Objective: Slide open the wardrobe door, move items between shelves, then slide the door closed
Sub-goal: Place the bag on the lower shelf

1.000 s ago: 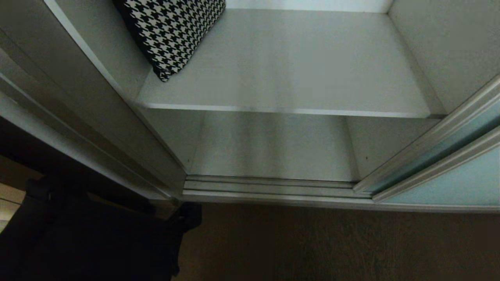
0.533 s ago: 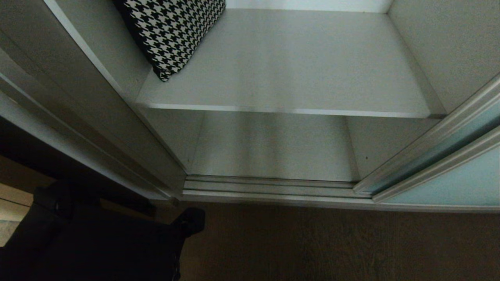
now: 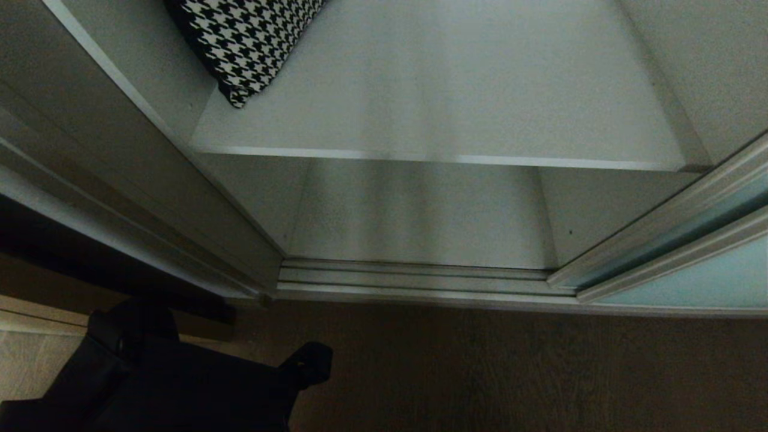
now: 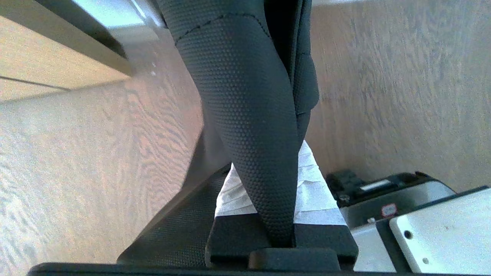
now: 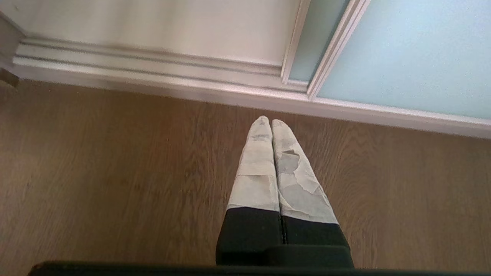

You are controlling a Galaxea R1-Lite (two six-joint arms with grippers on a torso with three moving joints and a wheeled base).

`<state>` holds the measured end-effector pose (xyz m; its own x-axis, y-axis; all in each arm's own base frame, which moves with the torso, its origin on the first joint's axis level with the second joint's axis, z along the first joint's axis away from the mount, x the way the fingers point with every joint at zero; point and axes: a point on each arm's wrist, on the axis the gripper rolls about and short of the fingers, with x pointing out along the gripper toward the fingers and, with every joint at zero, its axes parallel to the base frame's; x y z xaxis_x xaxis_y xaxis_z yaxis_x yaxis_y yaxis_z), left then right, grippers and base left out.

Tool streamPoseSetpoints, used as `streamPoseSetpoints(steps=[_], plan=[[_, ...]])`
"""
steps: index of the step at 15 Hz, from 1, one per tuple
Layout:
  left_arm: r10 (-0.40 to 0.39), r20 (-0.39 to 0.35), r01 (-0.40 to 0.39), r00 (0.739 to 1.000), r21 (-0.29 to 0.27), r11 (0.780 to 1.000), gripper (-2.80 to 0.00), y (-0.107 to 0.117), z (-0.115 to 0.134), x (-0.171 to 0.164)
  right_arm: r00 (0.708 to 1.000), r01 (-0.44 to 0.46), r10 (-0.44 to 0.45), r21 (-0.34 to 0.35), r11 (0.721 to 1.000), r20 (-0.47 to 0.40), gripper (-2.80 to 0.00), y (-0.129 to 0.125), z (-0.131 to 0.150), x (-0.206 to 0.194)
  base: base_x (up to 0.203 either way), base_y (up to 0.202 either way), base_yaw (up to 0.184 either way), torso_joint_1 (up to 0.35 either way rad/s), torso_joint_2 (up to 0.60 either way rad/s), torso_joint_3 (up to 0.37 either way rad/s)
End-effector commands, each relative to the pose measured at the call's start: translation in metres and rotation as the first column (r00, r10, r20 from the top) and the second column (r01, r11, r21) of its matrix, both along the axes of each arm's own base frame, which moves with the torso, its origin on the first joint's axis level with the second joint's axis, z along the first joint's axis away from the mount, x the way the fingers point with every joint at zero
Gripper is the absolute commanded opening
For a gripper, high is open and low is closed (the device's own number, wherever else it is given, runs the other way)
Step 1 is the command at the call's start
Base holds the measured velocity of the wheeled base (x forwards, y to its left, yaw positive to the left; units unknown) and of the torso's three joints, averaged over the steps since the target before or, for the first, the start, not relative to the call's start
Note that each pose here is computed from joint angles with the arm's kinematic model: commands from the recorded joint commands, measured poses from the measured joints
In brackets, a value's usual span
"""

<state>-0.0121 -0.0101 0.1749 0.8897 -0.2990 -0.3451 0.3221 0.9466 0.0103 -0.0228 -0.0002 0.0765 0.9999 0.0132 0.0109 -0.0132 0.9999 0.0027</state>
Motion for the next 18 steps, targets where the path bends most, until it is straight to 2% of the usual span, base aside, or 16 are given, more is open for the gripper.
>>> streamPoseSetpoints(steps=[1, 8, 15, 17, 18], plan=[[-0.021, -0.034, 0.021, 0.999, -0.006, 1.000, -2.80, 0.000, 0.000, 0.006, 1.000, -0.001, 0.001, -0.001, 1.000, 0.003, -2.80, 0.000, 0.000, 0.000, 0.000, 0.000, 0.000, 0.002, 0.00, -0.197], [-0.099, -0.073, 0.102, 0.992, 0.044, 0.994, -2.80, -0.001, -0.008, 0.008, 1.000, -0.001, 0.001, 0.000, 1.000, 0.003, -2.80, 0.000, 0.000, 0.000, 0.000, 0.000, 0.000, 0.001, 0.00, -0.197], [-0.107, -0.089, 0.112, 0.990, 0.055, 0.992, -2.80, 0.000, 0.002, 0.017, 1.000, -0.001, 0.001, 0.000, 1.000, 0.003, -2.80, 0.000, 0.000, 0.000, 0.000, 0.000, 0.000, 0.003, 0.00, -0.114], [-0.142, -0.118, 0.152, 0.983, 0.081, 0.985, -2.80, 0.001, 0.005, 0.028, 1.000, -0.001, 0.001, 0.000, 1.000, 0.003, -2.80, 0.000, 0.000, 0.000, 0.000, 0.000, 0.000, 0.000, 0.00, 0.000], [-0.174, -0.139, 0.185, 0.975, 0.076, 0.980, -2.80, 0.001, 0.005, 0.035, 1.000, -0.001, 0.001, -0.001, 1.000, 0.001, -2.80, 0.000, 0.000, 0.000, 0.000, 0.000, 0.000, 0.000, 0.00, 0.000]])
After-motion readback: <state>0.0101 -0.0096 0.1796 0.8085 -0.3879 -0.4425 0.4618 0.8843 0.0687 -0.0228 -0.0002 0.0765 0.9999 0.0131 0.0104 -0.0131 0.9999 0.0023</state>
